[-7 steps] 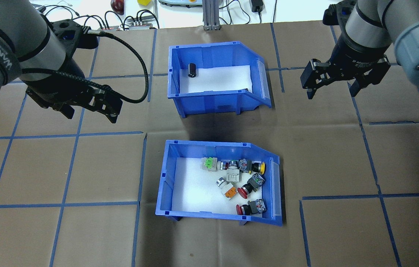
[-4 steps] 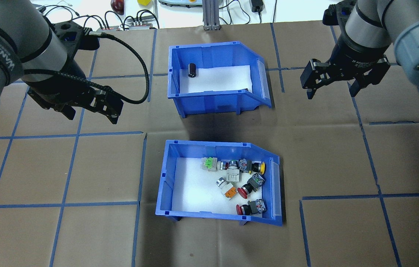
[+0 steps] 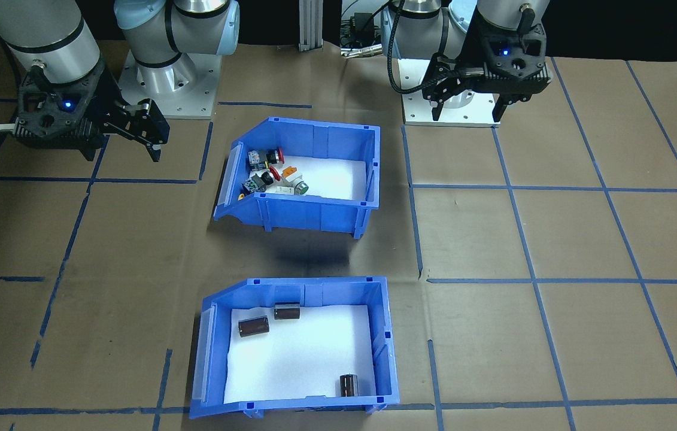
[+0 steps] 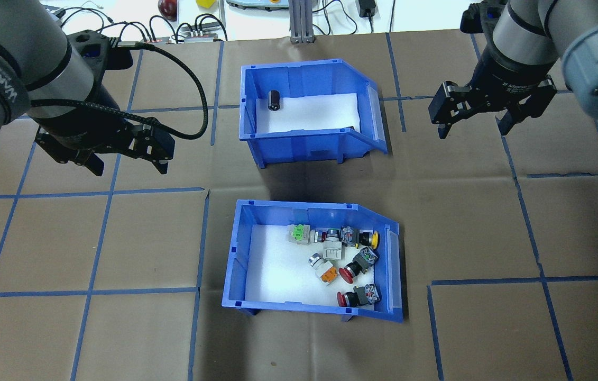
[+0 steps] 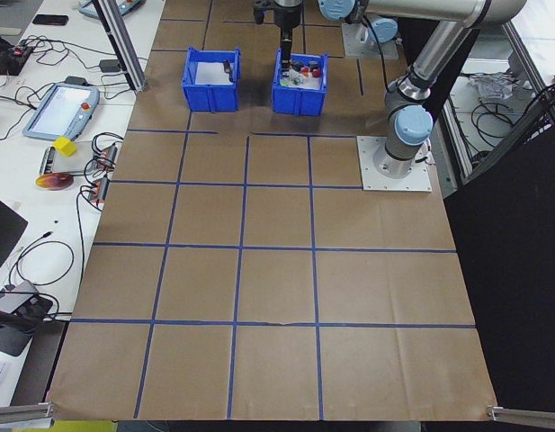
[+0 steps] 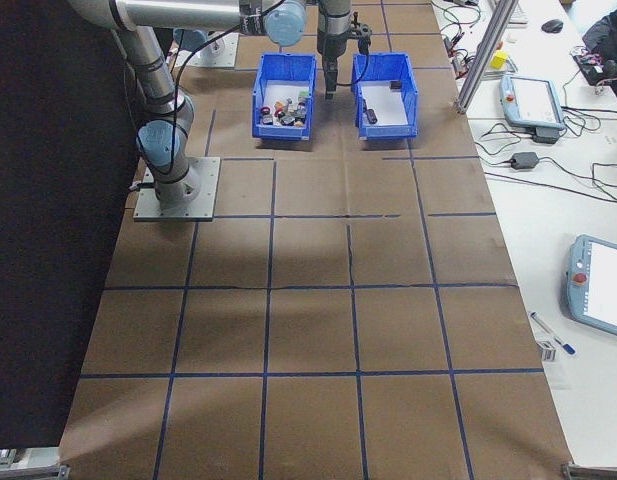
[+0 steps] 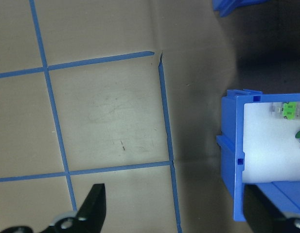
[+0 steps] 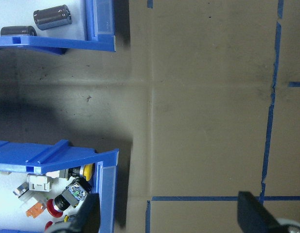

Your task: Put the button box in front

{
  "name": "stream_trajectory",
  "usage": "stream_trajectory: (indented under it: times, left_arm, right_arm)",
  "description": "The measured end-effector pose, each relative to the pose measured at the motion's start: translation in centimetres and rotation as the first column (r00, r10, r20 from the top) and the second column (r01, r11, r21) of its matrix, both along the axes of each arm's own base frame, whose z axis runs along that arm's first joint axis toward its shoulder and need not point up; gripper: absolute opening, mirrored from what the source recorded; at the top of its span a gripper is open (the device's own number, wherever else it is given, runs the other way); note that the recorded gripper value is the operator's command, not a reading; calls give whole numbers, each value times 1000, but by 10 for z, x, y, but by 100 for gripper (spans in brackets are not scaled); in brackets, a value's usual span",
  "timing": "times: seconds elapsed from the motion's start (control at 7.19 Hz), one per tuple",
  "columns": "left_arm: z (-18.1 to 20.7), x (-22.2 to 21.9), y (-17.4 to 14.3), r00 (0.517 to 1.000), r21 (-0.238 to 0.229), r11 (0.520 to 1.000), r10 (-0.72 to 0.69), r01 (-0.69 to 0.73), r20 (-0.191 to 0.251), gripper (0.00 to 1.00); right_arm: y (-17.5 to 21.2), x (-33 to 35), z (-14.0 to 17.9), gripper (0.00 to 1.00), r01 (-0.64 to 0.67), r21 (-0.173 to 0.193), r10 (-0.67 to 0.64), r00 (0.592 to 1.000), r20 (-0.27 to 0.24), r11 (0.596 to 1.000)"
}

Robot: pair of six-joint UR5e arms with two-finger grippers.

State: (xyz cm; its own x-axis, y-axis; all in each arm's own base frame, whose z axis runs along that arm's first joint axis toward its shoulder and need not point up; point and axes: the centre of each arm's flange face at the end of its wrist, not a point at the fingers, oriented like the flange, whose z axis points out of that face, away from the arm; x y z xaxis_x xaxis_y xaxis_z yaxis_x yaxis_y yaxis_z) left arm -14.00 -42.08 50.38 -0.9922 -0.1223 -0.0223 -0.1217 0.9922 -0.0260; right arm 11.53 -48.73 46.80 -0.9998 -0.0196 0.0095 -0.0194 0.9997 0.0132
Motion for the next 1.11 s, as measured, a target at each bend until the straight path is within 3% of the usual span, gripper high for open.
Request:
stream_trajectory:
  times: [0.28, 0.56, 0.83, 0.97, 1.11]
  left_arm:
    - [-8, -1, -1, 981, -17, 981, 195, -195, -13, 99]
    - [-40, -1, 14, 902, 13, 902, 431, -431, -4, 99]
    - [-68, -7, 45, 717, 17, 717, 697, -697, -5, 99]
    - [-87, -12, 69, 618, 28, 617, 786, -786, 8, 99]
    - [-103, -21, 94, 525, 43, 524, 851, -850, 20, 99]
  right_arm:
    - [-13, 1, -3, 100, -22, 3, 22, 1000, 5, 1000]
    - [-48, 8, 0, 100, -87, -1, 87, 996, 14, 996]
    - [-80, 32, 2, 100, -307, -12, 307, 952, 3, 952]
    - [-92, 49, -1, 100, -424, -12, 424, 905, -3, 905]
    - [-102, 75, -6, 100, -558, -13, 558, 830, -5, 830]
